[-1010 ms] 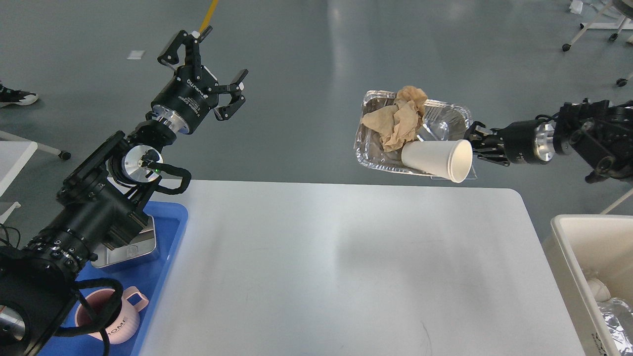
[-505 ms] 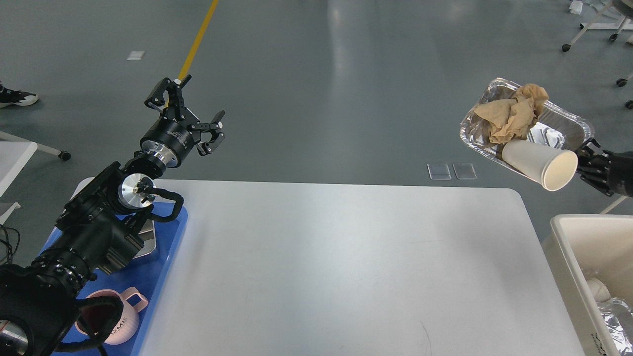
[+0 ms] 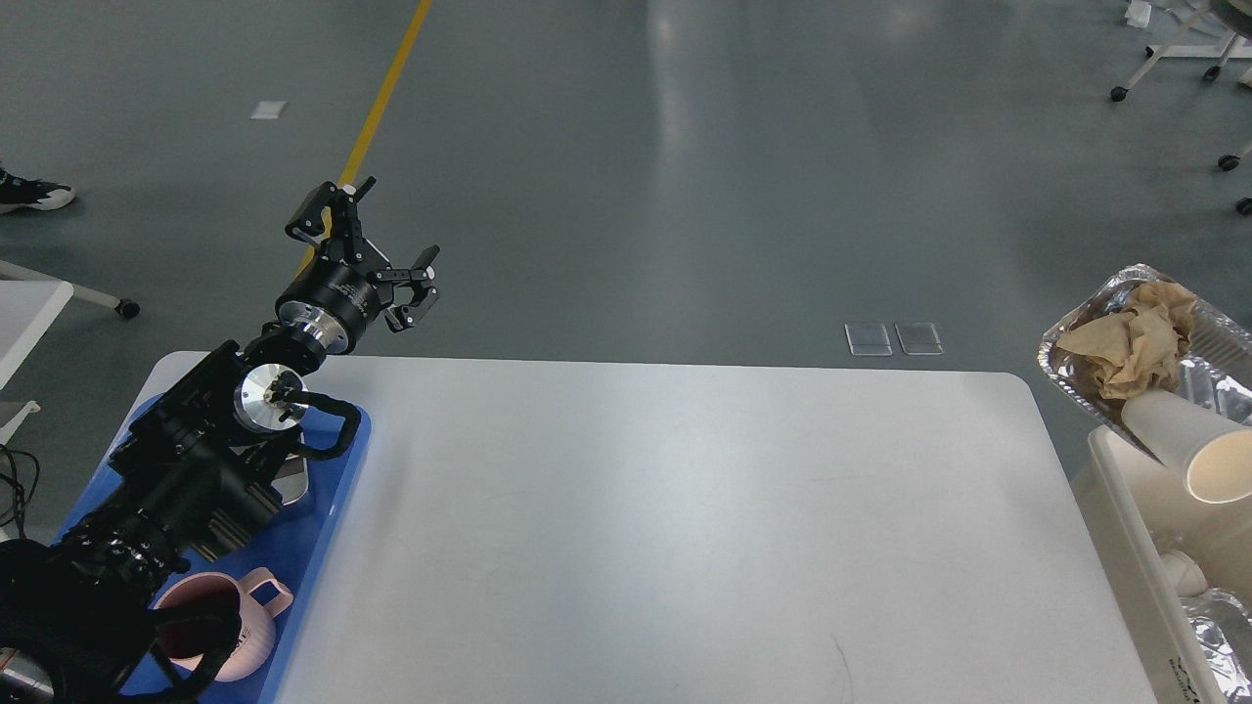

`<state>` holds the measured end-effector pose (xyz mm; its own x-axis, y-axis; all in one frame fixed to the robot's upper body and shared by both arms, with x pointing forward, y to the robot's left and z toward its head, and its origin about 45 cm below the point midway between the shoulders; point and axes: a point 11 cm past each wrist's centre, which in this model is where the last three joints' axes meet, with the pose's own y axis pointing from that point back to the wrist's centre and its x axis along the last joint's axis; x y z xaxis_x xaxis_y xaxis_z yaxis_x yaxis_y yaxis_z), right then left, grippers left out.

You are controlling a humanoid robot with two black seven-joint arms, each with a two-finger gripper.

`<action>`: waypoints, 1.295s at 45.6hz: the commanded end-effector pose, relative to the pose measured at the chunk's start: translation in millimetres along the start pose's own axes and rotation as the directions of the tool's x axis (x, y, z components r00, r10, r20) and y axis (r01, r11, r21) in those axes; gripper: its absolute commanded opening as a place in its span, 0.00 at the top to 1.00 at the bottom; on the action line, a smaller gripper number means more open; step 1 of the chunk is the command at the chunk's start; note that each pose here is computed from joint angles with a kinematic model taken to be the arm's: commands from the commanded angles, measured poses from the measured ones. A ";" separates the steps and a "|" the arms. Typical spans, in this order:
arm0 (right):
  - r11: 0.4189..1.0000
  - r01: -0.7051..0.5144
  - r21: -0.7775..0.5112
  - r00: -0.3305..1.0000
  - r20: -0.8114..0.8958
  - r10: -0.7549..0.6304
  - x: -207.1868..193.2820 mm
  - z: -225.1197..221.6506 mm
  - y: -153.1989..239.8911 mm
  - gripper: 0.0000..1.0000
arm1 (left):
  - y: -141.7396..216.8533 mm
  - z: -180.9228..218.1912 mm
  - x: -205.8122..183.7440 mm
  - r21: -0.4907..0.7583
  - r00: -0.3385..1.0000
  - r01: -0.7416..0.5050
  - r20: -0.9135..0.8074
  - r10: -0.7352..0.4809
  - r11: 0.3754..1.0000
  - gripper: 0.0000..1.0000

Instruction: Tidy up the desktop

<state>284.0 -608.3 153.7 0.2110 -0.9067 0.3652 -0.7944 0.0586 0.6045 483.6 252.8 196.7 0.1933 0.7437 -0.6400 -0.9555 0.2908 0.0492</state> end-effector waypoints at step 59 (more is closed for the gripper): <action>0.958 -0.258 -0.122 0.964 0.037 0.264 32.5 86.5 74.1 1.00 | 0.7 -7.2 0.9 0.020 1.000 -0.012 0.015 0.012 1.000 0.02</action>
<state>182.3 -668.9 148.2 -0.0264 -0.8765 0.4807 -0.7461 0.3373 0.5741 481.6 250.3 190.8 0.1847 0.7573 -0.6264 -0.9535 0.2926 0.0726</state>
